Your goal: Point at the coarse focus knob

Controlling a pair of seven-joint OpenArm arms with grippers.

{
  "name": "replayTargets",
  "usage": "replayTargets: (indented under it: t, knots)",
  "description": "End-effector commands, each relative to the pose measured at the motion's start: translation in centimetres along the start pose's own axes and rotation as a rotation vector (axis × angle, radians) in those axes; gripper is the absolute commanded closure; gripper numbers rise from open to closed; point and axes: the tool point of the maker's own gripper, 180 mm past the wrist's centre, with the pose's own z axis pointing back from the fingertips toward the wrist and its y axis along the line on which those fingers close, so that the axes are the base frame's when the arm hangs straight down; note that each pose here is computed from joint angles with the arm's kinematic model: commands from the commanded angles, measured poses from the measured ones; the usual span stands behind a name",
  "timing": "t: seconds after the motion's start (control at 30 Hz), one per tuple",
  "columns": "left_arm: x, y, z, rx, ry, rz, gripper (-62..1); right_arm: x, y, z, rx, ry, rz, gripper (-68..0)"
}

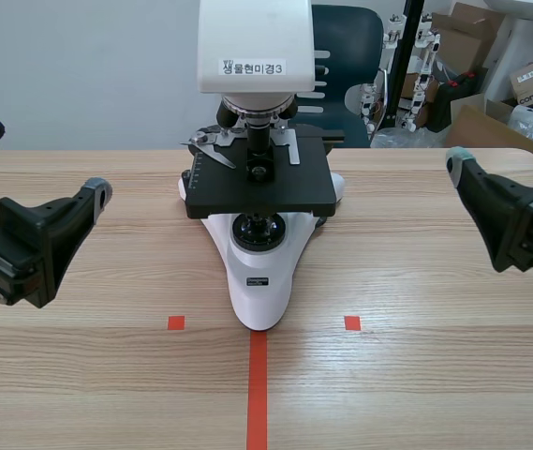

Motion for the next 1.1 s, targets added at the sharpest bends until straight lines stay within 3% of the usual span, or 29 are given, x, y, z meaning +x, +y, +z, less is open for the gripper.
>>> replayTargets:
  t: [0.0, 0.3, 0.4, 0.53, 0.7, 0.87, 1.07]
  knots:
    - [0.4, 0.2, 0.0, 0.009, -0.019, 0.001, -62.3, 0.5, 0.3, 0.0, -0.008, -0.024, 0.004, -67.9]
    - [0.4, 0.2, 0.0, 0.009, -0.019, 0.001, -62.3, -1.4, 3.4, 0.8, -0.009, 0.013, 0.016, -67.9]
    - [0.4, 0.2, 0.0, 0.009, -0.019, 0.001, -62.3, -1.6, 4.3, 0.8, 0.029, 0.024, 0.021, -67.9]
    - [0.4, 0.2, 0.0, 0.009, -0.02, 0.001, -62.3, -0.8, 4.7, 0.6, 0.047, 0.011, 0.053, -67.9]
    - [0.5, 0.2, 0.0, 0.009, -0.02, 0.001, -62.3, 0.4, 7.5, -0.2, 0.15, 0.013, 0.098, -67.9]
    - [0.4, 0.2, 0.0, 0.009, -0.02, 0.001, -62.3, 0.8, 9.3, -1.0, 0.131, 0.002, 0.107, -67.9]
    - [0.4, 0.2, 0.0, 0.009, -0.02, 0.001, -62.3, 0.1, 10.8, -1.1, 0.141, 0.035, 0.081, -67.9]
